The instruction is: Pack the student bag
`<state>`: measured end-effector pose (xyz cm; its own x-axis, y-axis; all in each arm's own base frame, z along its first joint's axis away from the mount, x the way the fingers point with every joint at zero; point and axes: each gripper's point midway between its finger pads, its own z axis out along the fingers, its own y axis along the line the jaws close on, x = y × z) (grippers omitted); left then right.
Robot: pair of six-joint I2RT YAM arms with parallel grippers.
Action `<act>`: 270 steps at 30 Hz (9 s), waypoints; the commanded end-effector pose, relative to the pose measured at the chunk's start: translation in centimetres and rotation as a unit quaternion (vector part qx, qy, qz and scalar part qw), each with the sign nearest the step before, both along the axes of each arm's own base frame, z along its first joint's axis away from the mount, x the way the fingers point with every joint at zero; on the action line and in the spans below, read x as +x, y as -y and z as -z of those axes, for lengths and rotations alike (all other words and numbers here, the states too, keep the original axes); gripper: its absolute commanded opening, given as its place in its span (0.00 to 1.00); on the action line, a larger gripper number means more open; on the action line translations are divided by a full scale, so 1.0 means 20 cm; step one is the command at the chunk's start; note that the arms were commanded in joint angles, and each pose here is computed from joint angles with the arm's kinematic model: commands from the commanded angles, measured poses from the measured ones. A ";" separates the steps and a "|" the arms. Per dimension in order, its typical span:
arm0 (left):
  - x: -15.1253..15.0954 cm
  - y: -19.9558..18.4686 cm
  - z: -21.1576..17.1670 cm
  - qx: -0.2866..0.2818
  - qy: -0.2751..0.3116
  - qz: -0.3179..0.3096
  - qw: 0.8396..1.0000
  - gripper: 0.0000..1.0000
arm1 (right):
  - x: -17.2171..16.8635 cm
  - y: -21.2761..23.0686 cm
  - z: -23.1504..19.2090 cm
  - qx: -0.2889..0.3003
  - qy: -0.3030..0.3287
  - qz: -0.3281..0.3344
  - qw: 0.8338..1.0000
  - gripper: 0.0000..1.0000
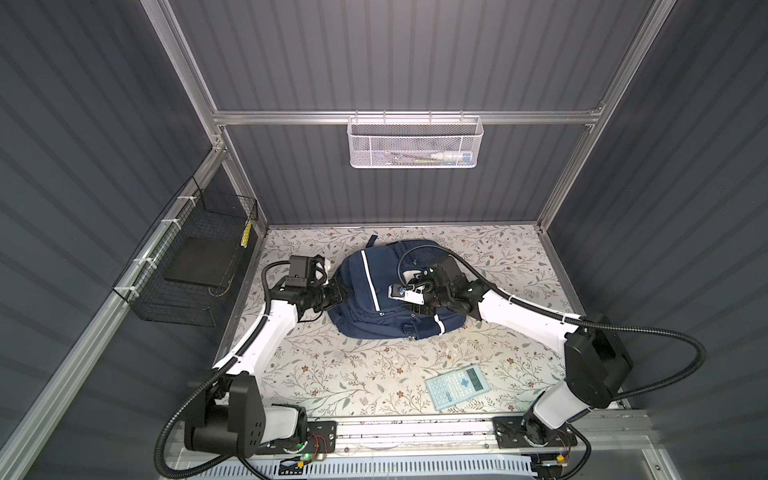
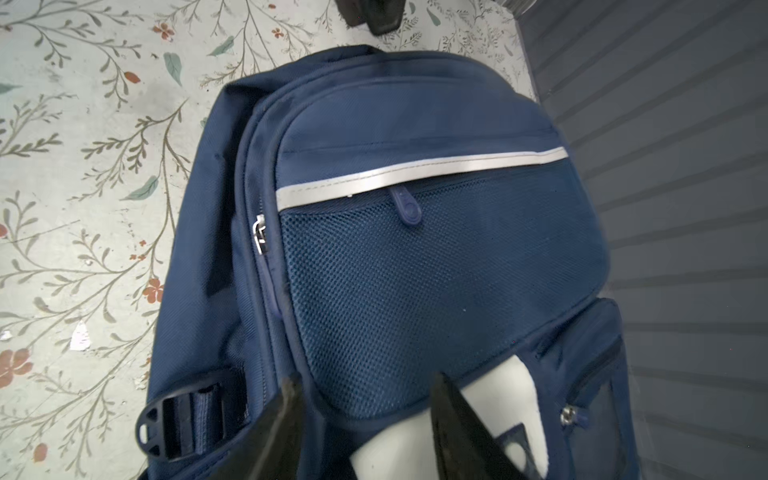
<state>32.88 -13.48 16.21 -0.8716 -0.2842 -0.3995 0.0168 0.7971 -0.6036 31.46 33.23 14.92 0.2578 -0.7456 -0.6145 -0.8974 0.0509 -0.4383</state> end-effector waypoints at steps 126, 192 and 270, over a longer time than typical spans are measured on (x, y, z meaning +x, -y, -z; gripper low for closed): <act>-0.32 0.49 -0.08 0.051 0.052 0.079 0.994 0.00 | 0.01 0.45 -0.24 0.102 0.045 0.174 0.978 0.64; 0.14 0.57 -0.14 0.119 0.175 0.149 0.966 0.81 | -0.13 0.73 -0.19 0.206 -0.130 0.434 0.867 0.60; -0.44 0.71 -0.11 0.117 0.104 0.232 0.960 0.61 | -0.66 1.23 0.61 0.007 -0.364 0.769 0.526 0.94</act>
